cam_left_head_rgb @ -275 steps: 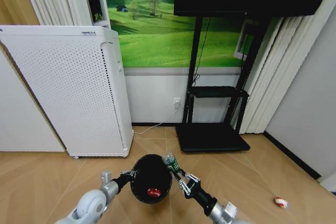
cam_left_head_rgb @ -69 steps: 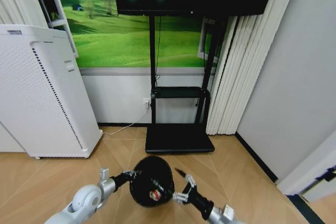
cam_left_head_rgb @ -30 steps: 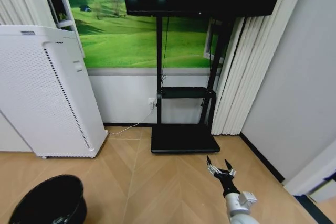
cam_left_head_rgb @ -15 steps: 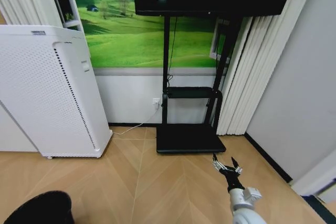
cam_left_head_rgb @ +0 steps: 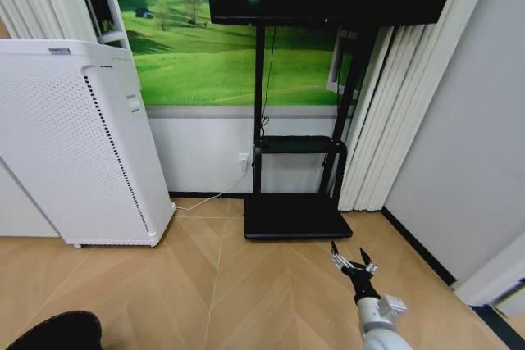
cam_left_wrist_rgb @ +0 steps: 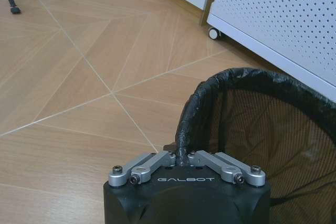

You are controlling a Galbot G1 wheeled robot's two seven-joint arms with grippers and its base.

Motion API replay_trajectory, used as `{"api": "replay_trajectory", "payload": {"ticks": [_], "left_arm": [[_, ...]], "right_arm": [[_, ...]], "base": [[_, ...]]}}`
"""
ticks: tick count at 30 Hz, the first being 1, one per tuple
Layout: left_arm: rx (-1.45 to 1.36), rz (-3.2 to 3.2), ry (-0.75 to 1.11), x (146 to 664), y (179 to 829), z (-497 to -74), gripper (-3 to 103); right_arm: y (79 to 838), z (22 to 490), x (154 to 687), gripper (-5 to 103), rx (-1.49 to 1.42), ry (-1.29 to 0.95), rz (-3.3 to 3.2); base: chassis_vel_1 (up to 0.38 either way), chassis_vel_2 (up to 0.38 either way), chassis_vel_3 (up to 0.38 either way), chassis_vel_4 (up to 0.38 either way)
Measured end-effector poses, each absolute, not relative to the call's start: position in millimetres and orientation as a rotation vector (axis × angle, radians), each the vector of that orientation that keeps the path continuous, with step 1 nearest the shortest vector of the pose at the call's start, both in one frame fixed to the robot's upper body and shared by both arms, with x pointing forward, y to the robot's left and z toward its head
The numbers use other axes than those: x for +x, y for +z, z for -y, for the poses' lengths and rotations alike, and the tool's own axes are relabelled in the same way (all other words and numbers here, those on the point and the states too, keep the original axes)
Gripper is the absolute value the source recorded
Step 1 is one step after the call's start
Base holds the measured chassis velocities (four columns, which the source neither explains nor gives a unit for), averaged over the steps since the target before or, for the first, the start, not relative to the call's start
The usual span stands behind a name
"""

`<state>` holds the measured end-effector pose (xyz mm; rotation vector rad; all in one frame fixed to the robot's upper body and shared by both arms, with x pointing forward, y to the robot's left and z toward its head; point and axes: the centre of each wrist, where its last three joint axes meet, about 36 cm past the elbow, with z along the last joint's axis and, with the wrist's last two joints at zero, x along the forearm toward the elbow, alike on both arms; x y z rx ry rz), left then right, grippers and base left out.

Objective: Pick up the trash bin and place the garbage on the floor into it.

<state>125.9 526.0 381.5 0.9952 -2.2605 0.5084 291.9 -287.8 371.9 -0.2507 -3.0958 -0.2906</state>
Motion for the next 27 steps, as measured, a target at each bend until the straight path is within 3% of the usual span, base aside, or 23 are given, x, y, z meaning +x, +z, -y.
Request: {"api": "replay_trajectory", "payload": {"ticks": [12,27], "left_arm": [[0.918,2.231,0.528,124.6,359.7,-483.0,3],[1.018,2.213,0.531,108.7,379.5,-496.2,3]], "right_arm": [[366.0,283.9,289.6,100,-0.232,-0.277,3.081],[362.8,285.5,294.0,100,-0.235,-0.272,3.077]], "base": [[0.000,0.000,0.000,0.000],[0.000,0.000,0.000,0.000]]}}
